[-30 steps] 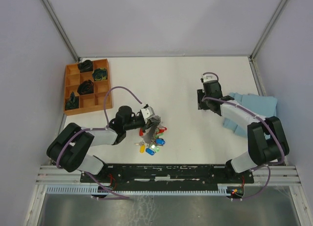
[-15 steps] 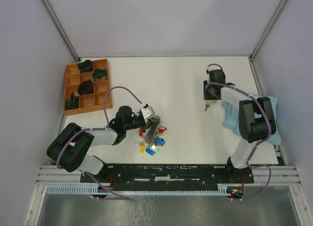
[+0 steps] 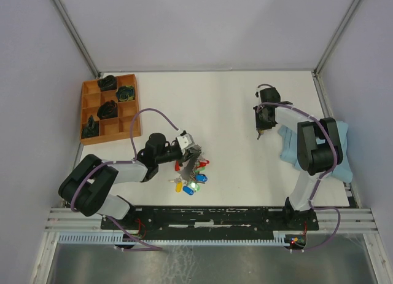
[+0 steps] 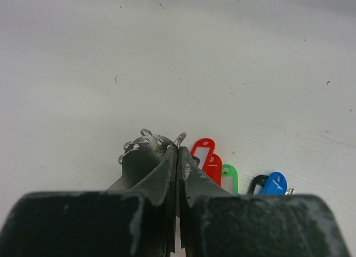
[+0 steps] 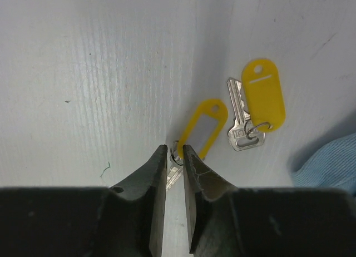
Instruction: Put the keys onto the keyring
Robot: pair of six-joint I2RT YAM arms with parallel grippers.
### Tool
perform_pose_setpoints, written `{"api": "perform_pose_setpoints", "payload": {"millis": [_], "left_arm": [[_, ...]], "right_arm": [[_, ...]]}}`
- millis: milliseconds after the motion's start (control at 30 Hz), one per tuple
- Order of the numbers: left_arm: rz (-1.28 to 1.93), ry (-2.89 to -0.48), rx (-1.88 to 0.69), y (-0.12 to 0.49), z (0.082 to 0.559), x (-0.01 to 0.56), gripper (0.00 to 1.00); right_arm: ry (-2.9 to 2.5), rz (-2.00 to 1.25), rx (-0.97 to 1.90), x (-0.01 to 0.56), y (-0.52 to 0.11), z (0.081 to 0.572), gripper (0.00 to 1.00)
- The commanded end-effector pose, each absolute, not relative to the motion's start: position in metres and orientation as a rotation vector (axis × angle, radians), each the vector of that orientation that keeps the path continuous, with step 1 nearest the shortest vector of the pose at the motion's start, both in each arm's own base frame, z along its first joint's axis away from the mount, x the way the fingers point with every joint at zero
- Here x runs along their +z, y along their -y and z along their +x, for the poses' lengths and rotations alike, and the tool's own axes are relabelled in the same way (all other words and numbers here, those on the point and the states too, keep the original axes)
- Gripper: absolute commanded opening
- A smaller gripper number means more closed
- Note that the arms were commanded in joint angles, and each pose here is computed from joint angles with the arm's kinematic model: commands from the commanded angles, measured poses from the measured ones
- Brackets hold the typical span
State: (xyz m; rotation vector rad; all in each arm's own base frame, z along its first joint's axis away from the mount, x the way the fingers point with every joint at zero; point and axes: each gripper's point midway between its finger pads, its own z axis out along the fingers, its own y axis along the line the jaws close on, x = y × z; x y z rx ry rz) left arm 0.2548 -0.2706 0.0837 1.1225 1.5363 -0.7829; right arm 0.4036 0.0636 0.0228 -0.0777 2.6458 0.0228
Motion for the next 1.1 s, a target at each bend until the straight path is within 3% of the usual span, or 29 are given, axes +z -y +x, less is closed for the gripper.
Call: {"api": "perform_pose_setpoints", "payload": {"millis": [0,200,567,833,1067], "left_arm": [[1.085,-1.462,-0.791,0.279,0.264,0.111,0.03],[1.083,-1.452,-0.794,0.279,0.263,0.114,0.03],[1.06,-1.412,-0.772,0.274,0.26,0.125,0.03],[1.053,-1.382,-0.782,0.274,0.256,0.131,0.03],[1.052,-1.38,-0.793,0.275,0.255,0.13,0.03]], "right_arm": [[-2.653,-0.092,0.036,0.027,-0.065,0.404,0.22],[-2.645,-0.092,0.142,0.041,-0.079,0.392,0.01],[-2.574,-0.193,0.216,0.093,-0.135,0.363,0.01],[-2.485,-0.152,0.112,0.122,-0.141,0.386,0.01],[-2.477,-0.123,0.073,0.102,-0.153,0.369,0.02]]}}
